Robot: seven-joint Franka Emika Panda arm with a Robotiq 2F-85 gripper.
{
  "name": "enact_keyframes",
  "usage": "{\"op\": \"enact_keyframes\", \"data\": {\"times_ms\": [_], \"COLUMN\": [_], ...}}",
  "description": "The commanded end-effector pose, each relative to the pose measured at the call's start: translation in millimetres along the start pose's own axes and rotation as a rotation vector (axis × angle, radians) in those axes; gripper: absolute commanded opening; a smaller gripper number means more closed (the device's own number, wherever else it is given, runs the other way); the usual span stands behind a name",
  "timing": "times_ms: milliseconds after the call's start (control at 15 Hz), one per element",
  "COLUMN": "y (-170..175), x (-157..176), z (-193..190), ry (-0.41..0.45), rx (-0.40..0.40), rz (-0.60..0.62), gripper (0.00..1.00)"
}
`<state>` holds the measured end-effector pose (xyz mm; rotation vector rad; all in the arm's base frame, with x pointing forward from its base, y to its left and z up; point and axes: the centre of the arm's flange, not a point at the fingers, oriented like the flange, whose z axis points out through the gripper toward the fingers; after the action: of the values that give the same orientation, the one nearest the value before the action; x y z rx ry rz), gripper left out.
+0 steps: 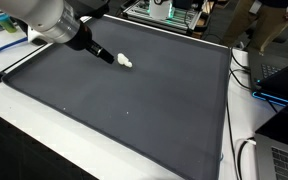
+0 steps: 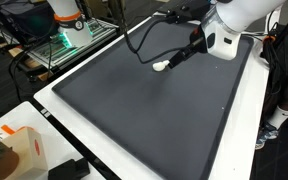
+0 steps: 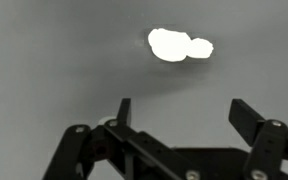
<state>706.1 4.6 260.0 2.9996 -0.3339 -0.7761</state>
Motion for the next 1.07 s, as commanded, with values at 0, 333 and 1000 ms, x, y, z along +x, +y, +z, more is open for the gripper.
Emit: {"op": "enact_keyframes", "data": {"times_ms": [0, 333, 1000], "y": [-4, -4, 13], "x": [31, 37, 30], "z": [1, 15, 31], "ry": [-0.084, -0.179, -0.220], "rx": [0.007, -0.006, 0.053], "rz": [0.046, 0.063, 0.146], "gripper": [1.00, 1.00, 1.00]}}
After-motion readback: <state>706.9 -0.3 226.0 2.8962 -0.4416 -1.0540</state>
